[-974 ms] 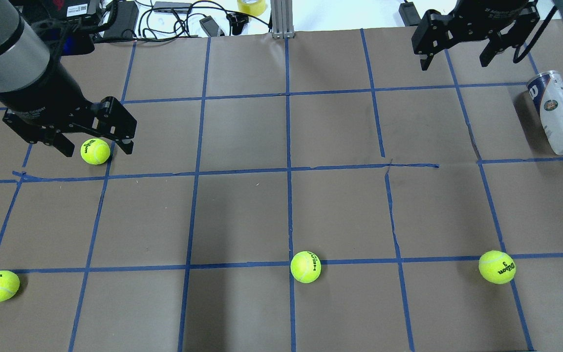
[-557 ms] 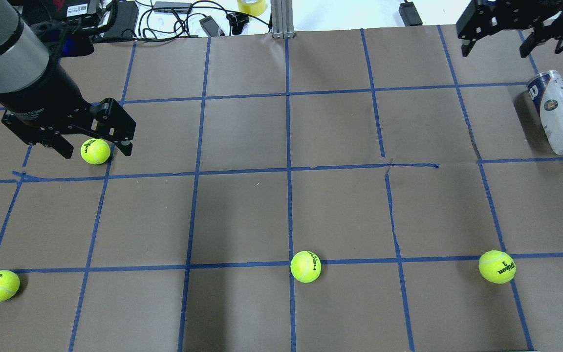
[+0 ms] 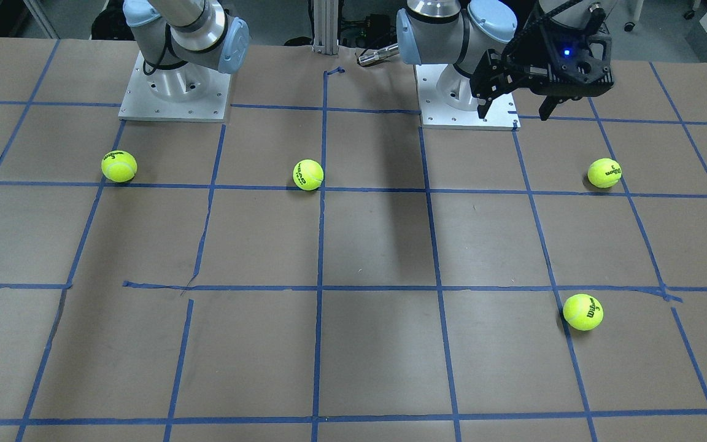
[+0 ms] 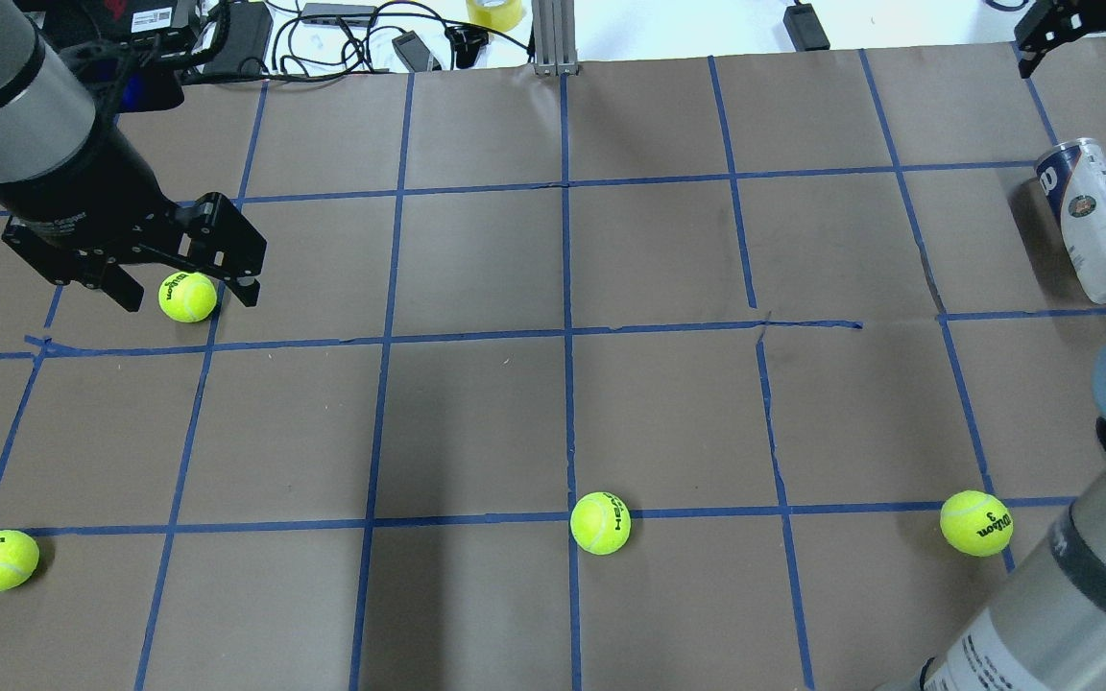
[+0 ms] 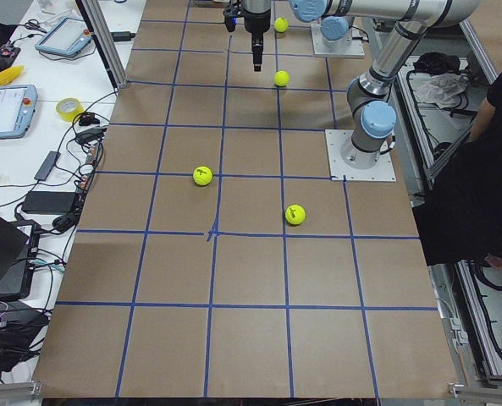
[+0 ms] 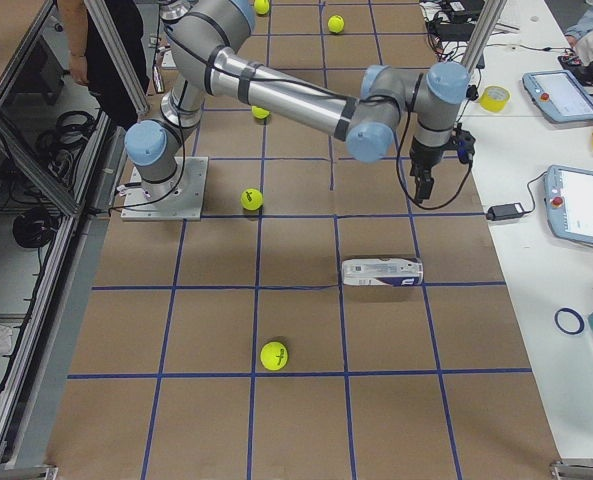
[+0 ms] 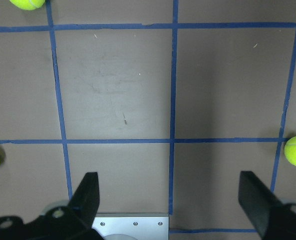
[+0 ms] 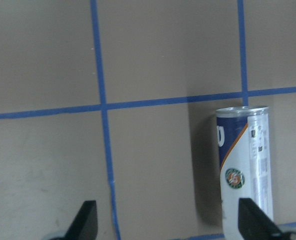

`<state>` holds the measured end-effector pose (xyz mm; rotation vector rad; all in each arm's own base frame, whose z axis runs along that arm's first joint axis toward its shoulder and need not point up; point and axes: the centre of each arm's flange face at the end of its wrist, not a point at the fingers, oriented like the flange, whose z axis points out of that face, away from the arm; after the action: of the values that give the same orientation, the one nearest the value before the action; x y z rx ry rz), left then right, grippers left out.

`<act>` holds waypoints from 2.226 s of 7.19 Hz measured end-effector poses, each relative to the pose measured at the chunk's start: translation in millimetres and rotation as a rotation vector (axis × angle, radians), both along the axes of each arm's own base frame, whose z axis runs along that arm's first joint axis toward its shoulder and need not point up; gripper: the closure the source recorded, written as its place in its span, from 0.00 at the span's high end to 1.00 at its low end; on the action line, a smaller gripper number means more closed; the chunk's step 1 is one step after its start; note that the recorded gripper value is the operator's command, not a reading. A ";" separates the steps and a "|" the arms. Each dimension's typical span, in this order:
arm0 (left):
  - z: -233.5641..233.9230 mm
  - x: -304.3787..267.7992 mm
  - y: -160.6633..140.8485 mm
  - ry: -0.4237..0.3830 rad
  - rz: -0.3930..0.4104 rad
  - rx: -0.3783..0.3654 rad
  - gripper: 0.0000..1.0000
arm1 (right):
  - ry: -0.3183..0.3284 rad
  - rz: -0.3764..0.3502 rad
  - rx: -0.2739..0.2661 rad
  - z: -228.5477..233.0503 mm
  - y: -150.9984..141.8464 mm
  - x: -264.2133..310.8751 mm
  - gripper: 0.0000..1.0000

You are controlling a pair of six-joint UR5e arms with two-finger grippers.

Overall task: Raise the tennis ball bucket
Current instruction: 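Lower the right gripper and close it on the can's open end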

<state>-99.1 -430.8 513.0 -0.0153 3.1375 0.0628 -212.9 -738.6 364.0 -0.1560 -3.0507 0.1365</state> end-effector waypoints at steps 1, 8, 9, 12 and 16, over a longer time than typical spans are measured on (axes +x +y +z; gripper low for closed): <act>-0.2 0.0 -0.2 0.000 0.000 0.000 1.00 | 0.007 -0.006 -0.009 -42.0 -14.1 -31.0 1.00; -5.9 0.2 1.3 -0.001 -0.002 0.015 1.00 | -0.025 0.092 0.054 -162.1 -15.5 -101.2 1.00; -5.9 0.2 1.5 -0.002 -0.002 0.015 1.00 | -0.027 0.091 0.055 -165.5 -14.6 -103.7 0.99; -5.4 0.1 1.8 -0.002 -0.003 0.015 1.00 | -0.060 0.103 0.027 -163.0 -16.5 -101.4 0.63; -4.9 0.4 1.9 -0.002 -0.004 0.014 1.00 | -0.092 0.199 -0.015 -150.7 -17.7 -101.9 0.54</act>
<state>-98.7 -429.0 508.1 -0.0095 3.1351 0.0843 -314.7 -756.3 213.3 0.1457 -3.1510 0.1696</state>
